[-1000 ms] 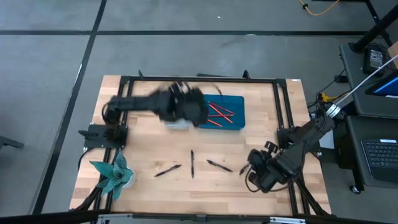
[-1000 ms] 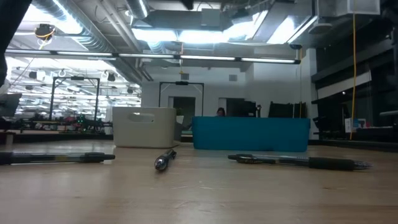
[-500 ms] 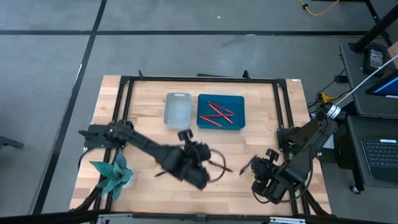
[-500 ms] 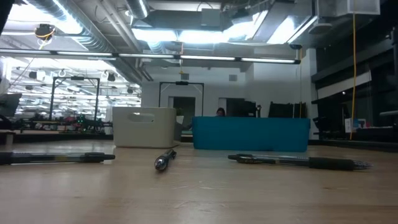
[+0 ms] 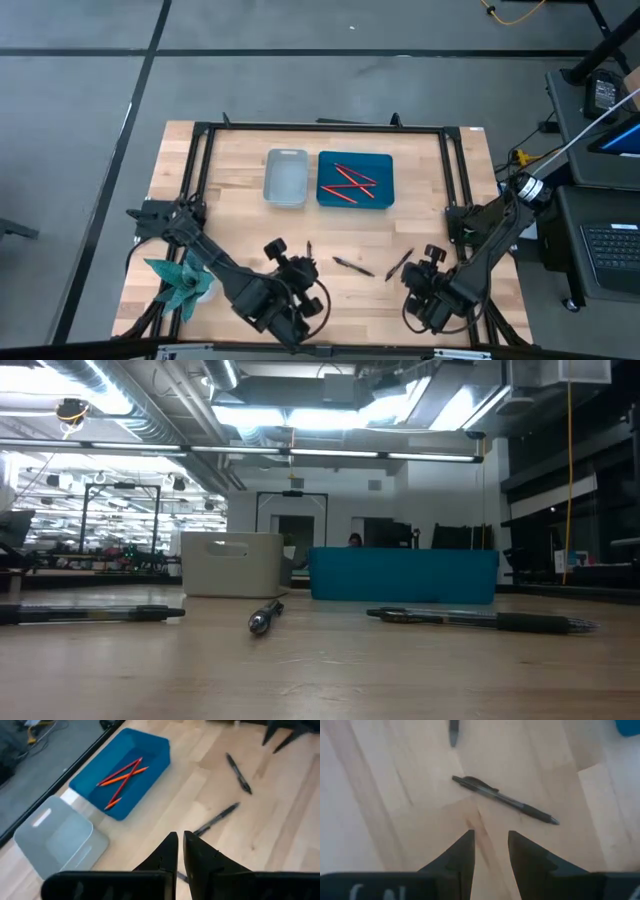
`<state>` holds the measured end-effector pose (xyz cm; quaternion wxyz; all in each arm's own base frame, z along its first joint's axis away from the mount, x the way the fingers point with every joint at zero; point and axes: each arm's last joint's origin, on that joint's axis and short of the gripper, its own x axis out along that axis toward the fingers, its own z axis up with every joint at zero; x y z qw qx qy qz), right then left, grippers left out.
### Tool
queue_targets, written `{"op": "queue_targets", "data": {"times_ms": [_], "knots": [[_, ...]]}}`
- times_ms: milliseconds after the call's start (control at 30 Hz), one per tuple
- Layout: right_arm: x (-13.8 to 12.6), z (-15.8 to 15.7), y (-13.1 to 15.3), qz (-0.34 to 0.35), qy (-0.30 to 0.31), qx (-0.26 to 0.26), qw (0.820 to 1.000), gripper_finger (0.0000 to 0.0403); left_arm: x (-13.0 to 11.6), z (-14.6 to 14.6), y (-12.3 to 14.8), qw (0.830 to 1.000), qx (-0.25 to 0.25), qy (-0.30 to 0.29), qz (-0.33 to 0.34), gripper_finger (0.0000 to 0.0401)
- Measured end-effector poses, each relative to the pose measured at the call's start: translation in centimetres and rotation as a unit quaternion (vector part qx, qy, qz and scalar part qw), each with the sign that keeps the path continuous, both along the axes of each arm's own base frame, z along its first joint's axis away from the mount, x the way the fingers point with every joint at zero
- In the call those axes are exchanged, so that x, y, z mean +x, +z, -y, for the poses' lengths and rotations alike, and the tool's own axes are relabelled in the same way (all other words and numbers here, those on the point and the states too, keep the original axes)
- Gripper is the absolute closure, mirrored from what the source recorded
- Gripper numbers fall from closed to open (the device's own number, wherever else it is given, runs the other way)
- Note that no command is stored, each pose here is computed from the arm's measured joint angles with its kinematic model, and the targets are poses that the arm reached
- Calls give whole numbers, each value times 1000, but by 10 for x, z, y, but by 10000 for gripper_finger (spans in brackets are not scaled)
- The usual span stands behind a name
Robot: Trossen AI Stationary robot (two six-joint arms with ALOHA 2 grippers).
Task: Sort pens & pencils
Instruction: Put the black pen into the gray bin
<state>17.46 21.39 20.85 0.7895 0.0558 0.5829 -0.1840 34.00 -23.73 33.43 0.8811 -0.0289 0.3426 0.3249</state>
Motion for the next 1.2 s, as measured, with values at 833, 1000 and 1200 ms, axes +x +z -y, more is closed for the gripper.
{"op": "queue_targets", "data": {"times_ms": [833,1000,1200], "knots": [[-3,19,-19,-175,265,-20,948,283,41,-76,-37,991,14,90,-93,378],[-2,18,-19,-179,343,-39,921,283,48,-94,-37,989,21,104,-99,378],[22,25,-27,-157,403,-58,900,283,56,-118,-37,986,25,126,-107,378]]}}
